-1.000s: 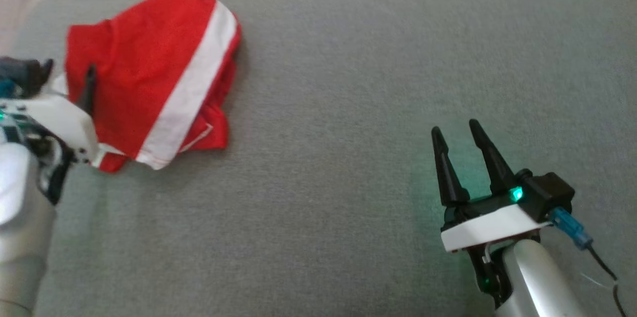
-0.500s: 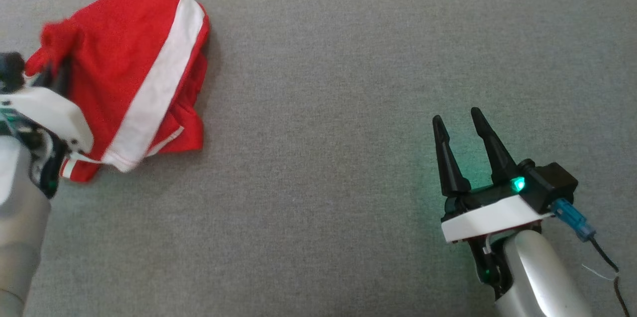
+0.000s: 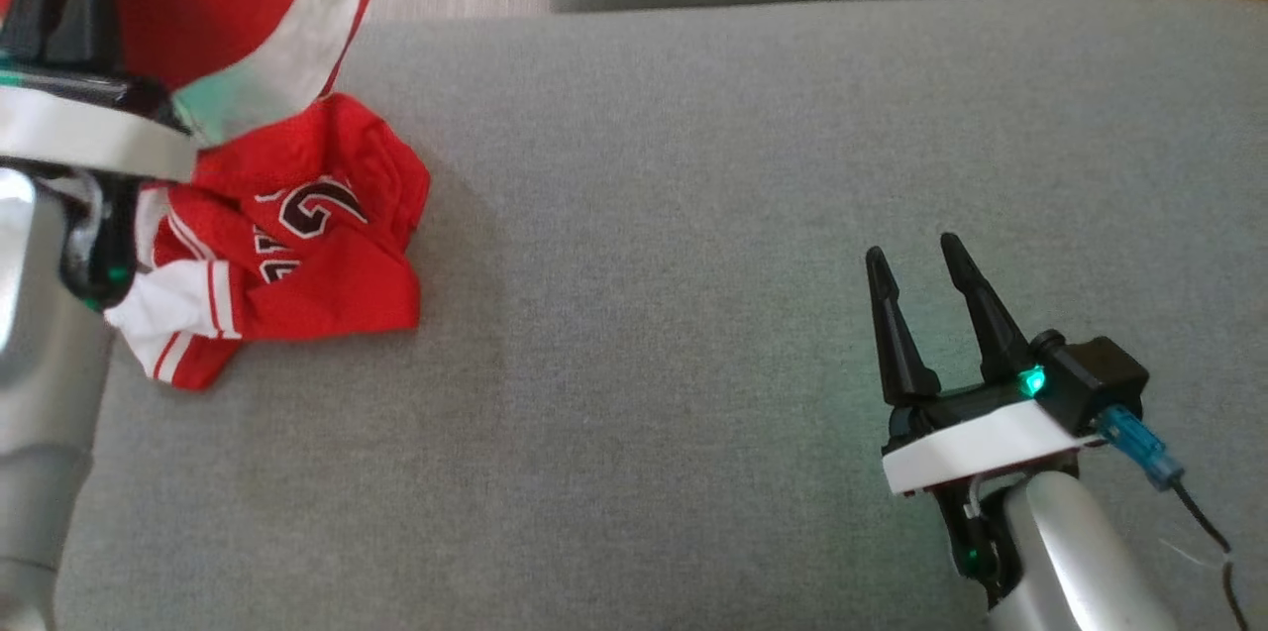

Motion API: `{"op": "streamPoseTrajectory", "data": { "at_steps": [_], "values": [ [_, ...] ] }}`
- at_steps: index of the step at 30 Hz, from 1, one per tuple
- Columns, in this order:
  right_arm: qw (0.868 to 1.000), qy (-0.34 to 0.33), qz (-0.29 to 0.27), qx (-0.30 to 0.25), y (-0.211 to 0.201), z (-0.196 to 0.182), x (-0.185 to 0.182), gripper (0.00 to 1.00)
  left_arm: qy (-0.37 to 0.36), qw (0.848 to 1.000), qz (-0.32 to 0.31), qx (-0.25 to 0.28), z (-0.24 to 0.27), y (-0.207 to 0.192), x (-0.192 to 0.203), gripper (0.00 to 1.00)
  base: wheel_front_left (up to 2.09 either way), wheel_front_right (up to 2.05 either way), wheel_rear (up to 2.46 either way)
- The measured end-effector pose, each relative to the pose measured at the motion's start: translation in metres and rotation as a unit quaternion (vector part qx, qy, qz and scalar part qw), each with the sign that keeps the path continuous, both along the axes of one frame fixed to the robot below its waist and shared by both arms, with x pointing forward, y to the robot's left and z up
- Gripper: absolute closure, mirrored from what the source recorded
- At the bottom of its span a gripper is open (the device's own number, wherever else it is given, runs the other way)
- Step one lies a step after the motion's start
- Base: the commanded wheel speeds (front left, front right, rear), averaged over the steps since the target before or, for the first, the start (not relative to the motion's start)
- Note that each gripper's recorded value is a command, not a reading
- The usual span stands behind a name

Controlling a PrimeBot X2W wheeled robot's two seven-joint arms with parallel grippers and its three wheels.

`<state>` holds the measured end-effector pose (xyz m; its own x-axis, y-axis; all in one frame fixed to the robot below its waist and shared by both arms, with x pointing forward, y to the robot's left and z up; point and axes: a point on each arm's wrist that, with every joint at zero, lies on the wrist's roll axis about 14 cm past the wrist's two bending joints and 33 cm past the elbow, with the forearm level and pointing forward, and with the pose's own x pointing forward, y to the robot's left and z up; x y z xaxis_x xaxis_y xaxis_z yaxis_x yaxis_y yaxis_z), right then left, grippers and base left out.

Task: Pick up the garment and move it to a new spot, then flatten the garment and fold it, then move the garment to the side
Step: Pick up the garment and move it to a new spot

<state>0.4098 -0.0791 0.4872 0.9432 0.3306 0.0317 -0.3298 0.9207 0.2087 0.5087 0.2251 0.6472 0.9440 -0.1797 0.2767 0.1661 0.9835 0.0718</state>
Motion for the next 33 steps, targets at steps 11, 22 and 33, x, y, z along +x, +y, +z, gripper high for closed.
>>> {"op": "streamPoseTrajectory", "data": {
  "at_steps": [11, 22, 33],
  "values": [
    [1.000, -0.001, -0.021, 0.004, -0.014, 0.004, -0.017, 0.00, -0.046, 0.996, -0.080, 0.008, 0.015, -0.068, -0.030, 1.00, 0.00, 0.00, 0.00],
    [0.997, -0.009, -0.074, 0.013, -0.051, 0.011, -0.023, 0.00, 0.050, 0.973, -0.224, 0.021, -0.034, -0.190, -0.037, 1.00, 0.00, 0.00, 0.00],
    [0.985, -0.025, -0.167, 0.023, -0.114, 0.025, -0.023, 0.00, 0.108, 0.923, -0.369, -0.008, -0.081, -0.338, -0.039, 0.00, 0.00, 0.00, 0.00]
  ]
}}
